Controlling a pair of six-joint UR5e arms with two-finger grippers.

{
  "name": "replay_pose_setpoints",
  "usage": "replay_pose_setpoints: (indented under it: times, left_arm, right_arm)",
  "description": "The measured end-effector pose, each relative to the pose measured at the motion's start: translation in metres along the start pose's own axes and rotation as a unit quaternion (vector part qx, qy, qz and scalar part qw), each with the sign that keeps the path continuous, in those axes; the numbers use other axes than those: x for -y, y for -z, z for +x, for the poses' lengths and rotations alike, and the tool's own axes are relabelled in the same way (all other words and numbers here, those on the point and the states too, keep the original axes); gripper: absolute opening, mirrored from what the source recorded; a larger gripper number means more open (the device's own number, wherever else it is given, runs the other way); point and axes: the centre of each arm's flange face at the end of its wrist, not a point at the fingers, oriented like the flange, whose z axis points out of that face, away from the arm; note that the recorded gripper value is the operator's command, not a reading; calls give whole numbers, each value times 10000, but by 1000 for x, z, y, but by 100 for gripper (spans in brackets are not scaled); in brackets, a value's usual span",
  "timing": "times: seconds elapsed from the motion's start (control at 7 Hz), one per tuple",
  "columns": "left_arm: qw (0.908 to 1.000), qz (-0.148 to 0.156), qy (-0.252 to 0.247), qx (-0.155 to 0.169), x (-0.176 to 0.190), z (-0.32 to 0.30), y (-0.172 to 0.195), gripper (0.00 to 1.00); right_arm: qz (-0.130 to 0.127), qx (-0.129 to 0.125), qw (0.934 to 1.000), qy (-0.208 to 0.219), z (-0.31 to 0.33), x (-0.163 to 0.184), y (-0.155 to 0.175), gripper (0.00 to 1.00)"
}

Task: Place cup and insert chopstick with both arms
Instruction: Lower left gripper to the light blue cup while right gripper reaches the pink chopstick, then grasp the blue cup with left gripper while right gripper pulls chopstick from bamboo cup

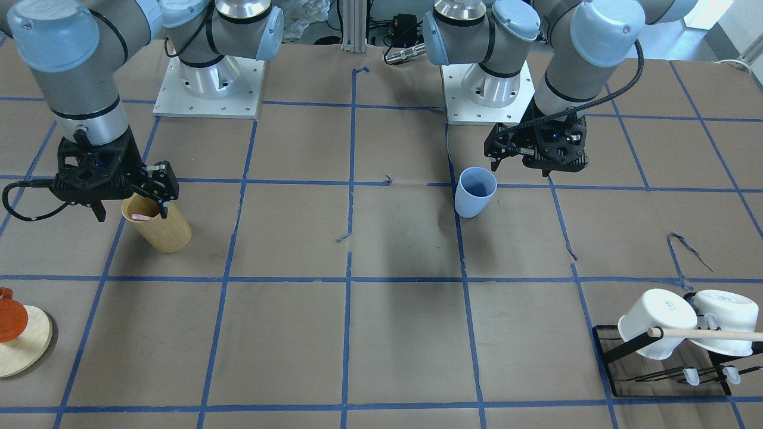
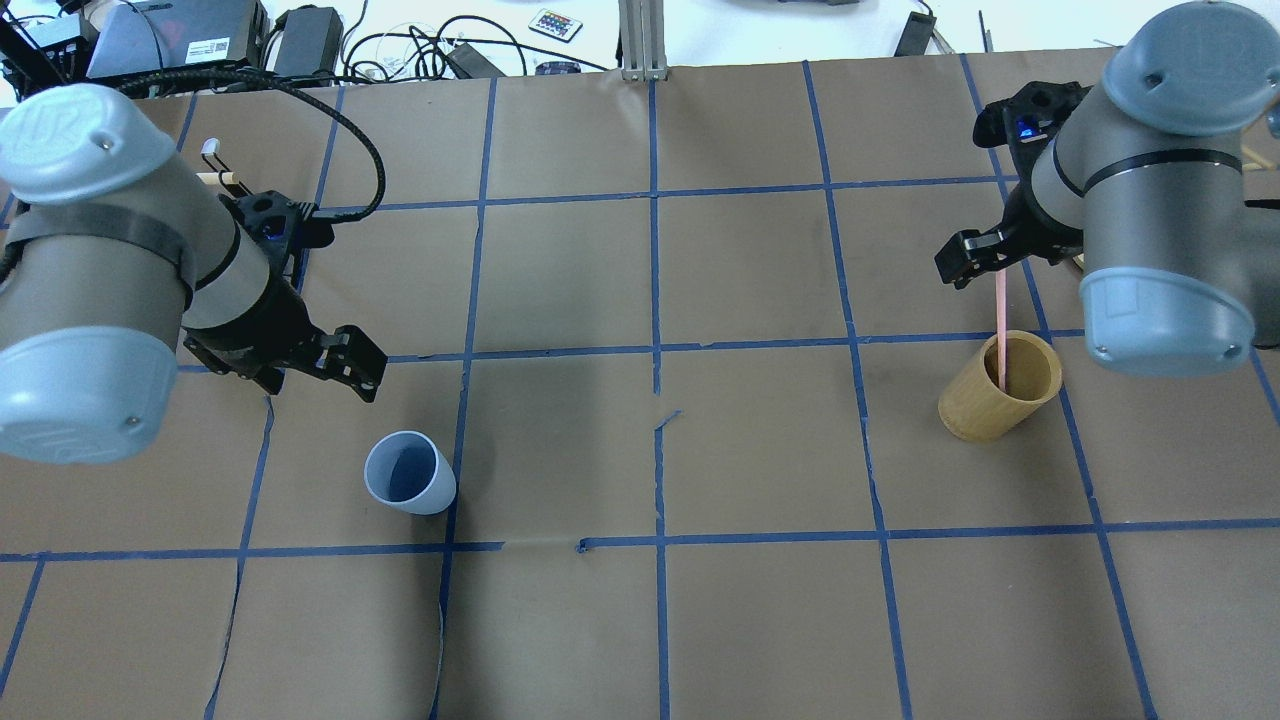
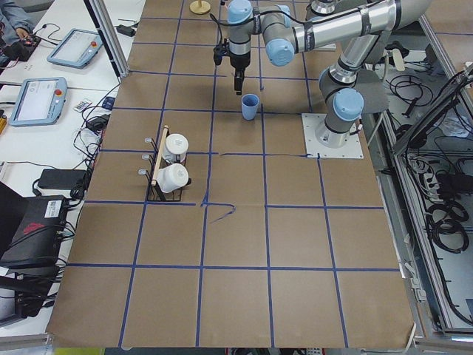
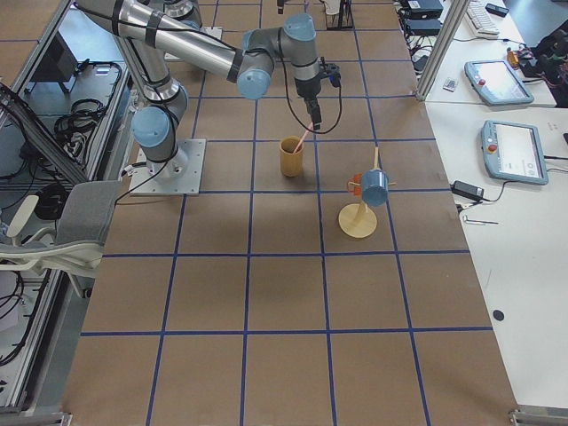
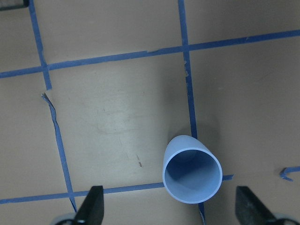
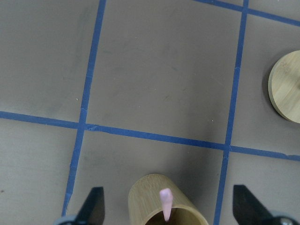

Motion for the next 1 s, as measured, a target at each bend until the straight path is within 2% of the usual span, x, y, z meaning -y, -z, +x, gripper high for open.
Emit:
replay_pose_setpoints:
  times: [0.14,0.29,0.57,0.71,0.86,1.0]
  left_arm:
    - [10000,-51,1,-6,-8,0,-26,98]
    - [10000,-85,19,-12,-13,0,-44,95]
    - [9997,-235,95,-58,-17,-2,-70,94]
    - [9994,-317,122,-84,-23,-2,-82,68]
    - [9993,-342,136,-90,-27,-1,-92,28]
    - [9992,-362,140,-85,-29,-1,-97,5]
  right_arm:
    - [-65,-1,10000,24,-2,-6,-7,58]
    - [-90,8,10000,29,-3,-8,-10,44]
    - [-58,15,10000,28,-3,-7,-10,36]
    - [18,-6,10000,21,-3,-6,-8,26]
    - [123,-37,9999,9,-3,-4,-5,5]
    - [184,-47,9998,-4,-2,-2,-4,0]
